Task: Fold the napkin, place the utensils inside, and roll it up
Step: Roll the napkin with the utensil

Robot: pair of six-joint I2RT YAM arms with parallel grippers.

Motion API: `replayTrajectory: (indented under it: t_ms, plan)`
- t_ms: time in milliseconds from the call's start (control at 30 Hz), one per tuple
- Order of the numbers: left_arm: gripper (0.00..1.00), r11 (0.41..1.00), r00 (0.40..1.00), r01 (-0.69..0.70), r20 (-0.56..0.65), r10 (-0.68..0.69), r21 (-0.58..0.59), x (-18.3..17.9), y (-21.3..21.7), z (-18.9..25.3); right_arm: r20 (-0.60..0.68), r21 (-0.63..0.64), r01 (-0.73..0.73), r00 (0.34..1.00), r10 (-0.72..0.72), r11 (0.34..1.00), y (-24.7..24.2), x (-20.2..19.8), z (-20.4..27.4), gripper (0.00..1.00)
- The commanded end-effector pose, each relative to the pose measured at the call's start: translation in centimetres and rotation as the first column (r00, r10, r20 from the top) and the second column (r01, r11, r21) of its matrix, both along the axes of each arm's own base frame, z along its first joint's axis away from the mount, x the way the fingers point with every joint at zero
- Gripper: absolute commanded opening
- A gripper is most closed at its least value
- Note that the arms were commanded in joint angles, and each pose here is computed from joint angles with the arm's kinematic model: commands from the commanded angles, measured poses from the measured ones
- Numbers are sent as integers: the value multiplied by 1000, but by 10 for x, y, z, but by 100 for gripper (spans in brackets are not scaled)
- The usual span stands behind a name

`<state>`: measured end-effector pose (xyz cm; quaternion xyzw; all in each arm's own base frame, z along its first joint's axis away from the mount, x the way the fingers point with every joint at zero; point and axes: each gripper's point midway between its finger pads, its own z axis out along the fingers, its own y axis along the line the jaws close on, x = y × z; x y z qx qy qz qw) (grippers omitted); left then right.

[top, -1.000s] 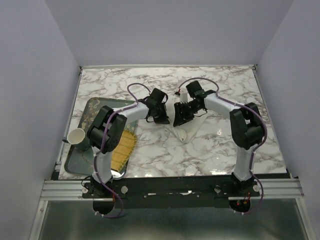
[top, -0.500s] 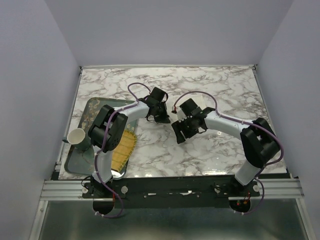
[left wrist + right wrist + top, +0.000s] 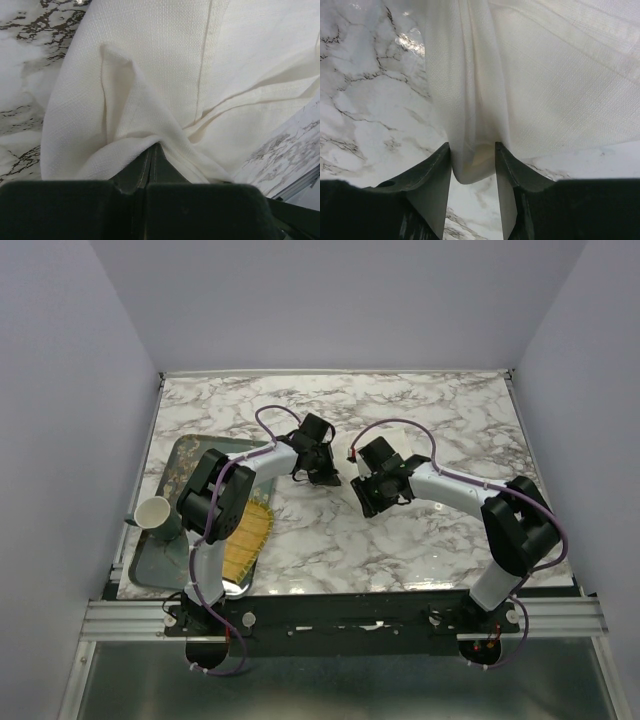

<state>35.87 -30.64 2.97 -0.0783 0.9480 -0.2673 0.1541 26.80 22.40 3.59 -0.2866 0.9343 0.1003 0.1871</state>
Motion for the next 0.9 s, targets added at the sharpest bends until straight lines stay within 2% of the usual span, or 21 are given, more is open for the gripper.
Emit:
replayTrajectory:
  t_ms: [0,167,233,300,467,700,867]
  plan:
    - [0,979,990,-7,-138,36,206,-27,44,-66,65,31,18,998,-20,999,4,16,19,49]
    - [0,980,989,-5,-142,34,199,-25,43,-67,65,59,20,998,-24,998,4,17,25,49]
    - [0,980,989,-3,-146,32,201,-26,43,-68,62,61,30,998,-34,998,1,20,24,41]
    - [0,980,989,-2,-148,32,201,-26,43,-68,39,53,34,999,-37,998,-3,19,16,25]
    - [0,979,988,0,-149,31,203,-25,43,-68,6,24,60,998,-60,998,-12,27,-6,18]
    - [0,980,986,-4,-160,36,199,-22,43,-69,-65,-14,122,990,-123,992,-19,29,-16,19]
    - [0,982,986,1,-163,30,189,-22,41,-69,25,31,85,996,-86,996,-17,36,19,42]
